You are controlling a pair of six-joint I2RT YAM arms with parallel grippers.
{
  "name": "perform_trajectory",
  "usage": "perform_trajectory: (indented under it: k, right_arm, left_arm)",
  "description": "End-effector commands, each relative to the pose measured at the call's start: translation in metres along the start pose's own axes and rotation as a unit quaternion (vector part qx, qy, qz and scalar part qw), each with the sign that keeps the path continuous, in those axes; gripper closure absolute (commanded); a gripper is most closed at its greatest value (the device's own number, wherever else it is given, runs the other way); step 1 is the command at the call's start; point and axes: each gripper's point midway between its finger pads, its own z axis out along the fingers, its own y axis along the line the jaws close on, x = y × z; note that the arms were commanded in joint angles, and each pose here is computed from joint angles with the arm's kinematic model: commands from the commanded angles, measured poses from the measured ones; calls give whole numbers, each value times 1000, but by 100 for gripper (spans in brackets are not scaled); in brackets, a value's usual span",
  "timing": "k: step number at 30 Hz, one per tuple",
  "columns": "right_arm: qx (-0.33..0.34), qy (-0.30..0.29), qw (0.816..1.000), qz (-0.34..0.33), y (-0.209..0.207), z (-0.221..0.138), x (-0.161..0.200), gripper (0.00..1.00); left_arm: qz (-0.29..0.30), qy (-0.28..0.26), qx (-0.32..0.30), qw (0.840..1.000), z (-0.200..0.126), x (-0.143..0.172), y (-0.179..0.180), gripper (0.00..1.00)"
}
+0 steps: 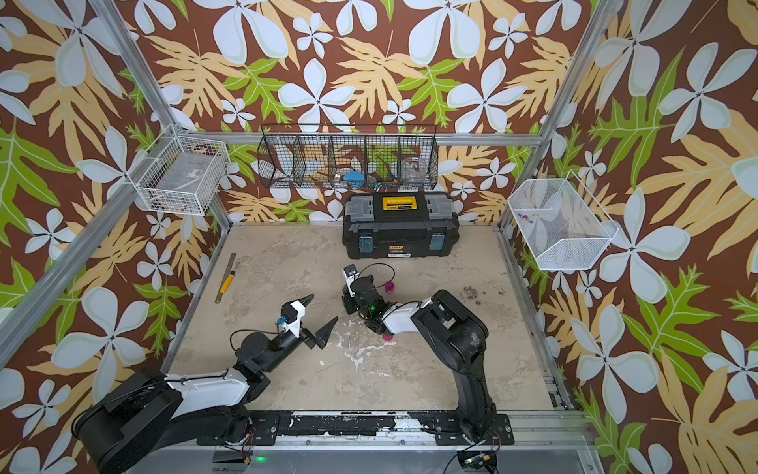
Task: Close the paint jar lid
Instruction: Place the paint jar at the center of the board.
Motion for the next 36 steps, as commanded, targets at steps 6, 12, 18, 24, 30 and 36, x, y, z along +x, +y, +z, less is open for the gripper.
perform_trajectory:
  k: [6, 12, 18, 24, 30, 36]
  right_arm:
    - [17, -12, 1000, 12, -8, 16, 2, 95]
    - [22, -2, 1000, 12, -10, 21, 13, 89]
    - [27, 5, 1000, 9, -12, 19, 15, 61]
    - [21, 5, 1000, 0, -10, 13, 5, 35]
    - [13, -19, 1000, -1, -8, -8, -35, 16]
    - [-14, 15, 1000, -1, -39, -51, -91, 0]
  left_arm:
    - [3, -3, 0, 1000, 1, -3, 0, 0]
    - [3, -4, -1, 1000, 1, -3, 0, 0]
    - [4, -3, -1, 1000, 1, -3, 1, 0]
    - [4, -3, -3, 1000, 1, -2, 1, 0]
    - [4, -3, -5, 1000, 1, -3, 2, 0]
    - [3, -3, 1, 1000, 1, -3, 0, 0]
